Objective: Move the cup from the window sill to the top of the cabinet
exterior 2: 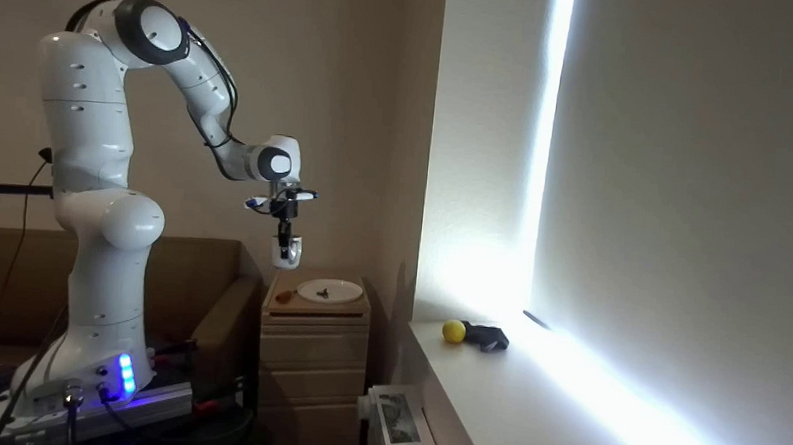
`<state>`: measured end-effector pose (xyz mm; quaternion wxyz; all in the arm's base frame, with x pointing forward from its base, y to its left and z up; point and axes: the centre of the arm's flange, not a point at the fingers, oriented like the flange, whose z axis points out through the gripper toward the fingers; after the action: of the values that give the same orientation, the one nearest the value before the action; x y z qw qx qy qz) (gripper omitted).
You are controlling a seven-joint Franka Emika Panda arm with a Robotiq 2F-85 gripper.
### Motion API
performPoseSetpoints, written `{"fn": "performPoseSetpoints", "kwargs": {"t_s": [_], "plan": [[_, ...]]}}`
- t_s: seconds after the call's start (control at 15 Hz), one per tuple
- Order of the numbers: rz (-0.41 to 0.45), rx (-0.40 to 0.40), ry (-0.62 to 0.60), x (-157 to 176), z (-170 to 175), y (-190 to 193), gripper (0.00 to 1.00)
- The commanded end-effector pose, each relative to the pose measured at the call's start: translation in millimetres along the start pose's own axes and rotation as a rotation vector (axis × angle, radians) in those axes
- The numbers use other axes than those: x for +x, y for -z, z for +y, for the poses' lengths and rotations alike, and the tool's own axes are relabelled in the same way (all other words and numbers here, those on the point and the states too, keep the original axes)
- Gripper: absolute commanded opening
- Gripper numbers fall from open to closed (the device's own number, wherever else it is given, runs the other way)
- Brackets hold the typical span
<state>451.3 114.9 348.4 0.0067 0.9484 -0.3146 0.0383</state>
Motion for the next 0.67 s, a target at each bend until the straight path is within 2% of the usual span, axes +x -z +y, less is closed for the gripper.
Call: {"fn": "performPoseSetpoints", "kwargs": {"t_s": [0.0,0.13,0.33,0.4,0.6], "plan": [[0.01,0.014,0.045,-18.6,-15.3,8.4,0.05],[0.022,0.032,0.088,-37.3,-27.6,19.8,0.05],[0.017,0.031,0.086,-32.2,-29.2,11.8,0.01],[0.002,0.04,0.09,-34.6,-39.4,5.2,0.01],[-0.045,0.093,0.119,-59.6,-99.7,-5.0,0.01]]}}
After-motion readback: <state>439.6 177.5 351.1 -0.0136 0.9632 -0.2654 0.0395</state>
